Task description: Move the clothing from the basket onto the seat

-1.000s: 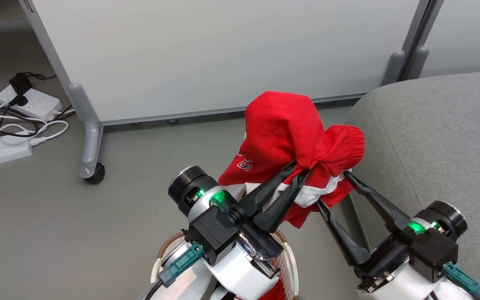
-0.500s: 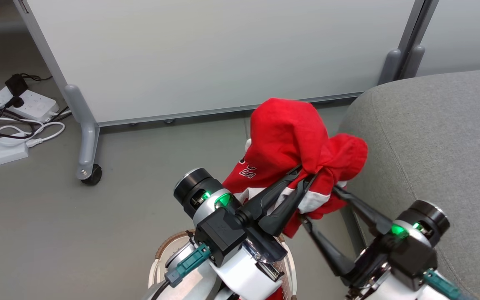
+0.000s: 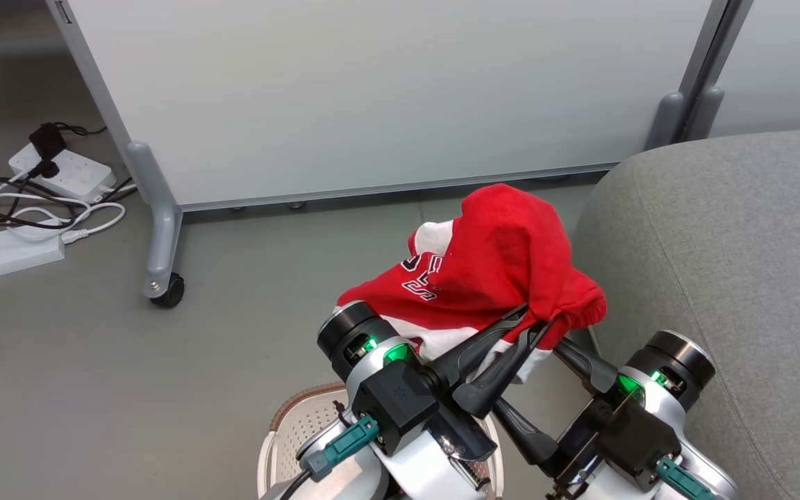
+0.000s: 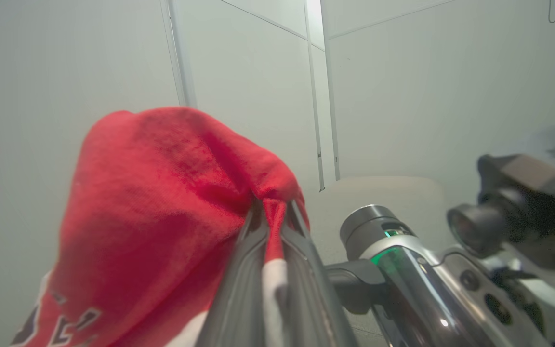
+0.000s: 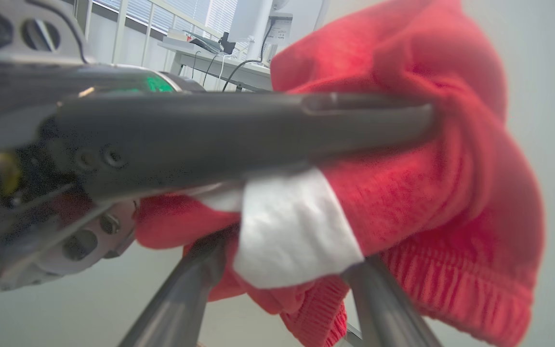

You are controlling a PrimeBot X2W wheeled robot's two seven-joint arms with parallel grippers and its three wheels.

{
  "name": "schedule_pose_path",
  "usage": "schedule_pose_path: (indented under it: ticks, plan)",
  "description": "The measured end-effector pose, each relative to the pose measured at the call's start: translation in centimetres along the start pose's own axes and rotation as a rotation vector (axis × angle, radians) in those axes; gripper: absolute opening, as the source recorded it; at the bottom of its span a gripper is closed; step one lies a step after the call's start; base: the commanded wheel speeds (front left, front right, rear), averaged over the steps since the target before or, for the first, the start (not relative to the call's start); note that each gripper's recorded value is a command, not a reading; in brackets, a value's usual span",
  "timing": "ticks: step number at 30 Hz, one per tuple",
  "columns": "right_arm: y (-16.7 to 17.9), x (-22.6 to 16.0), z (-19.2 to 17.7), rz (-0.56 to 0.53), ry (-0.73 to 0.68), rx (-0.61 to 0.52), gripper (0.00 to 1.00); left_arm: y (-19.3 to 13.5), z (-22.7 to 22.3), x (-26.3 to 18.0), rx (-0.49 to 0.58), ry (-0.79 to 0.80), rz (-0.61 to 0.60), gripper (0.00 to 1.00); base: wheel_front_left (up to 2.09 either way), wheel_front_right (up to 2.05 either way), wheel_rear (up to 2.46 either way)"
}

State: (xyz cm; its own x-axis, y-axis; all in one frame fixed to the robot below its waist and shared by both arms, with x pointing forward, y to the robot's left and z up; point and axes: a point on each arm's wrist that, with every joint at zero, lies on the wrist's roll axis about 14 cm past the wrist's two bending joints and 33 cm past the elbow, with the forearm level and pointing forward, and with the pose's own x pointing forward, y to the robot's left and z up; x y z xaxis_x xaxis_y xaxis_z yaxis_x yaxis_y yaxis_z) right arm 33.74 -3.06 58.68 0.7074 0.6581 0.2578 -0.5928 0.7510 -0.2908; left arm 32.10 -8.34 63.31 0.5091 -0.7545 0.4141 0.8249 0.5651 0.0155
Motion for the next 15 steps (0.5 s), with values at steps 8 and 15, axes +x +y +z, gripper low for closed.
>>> schedule_pose_path:
  ticks: [8,15]
  plan:
    - [-0.4,0.1,-0.4,-0.051,0.005,0.055,0.00,0.2,0.3,-0.3,0.003,-0.004,0.014,0.00,0.00,0.00,0.00]
    - [-1.7,-0.2,-0.1,-0.121,-0.008,0.082,0.00,1.1,0.8,-0.4,0.009,-0.018,0.044,0.00,0.00,0.00,0.00]
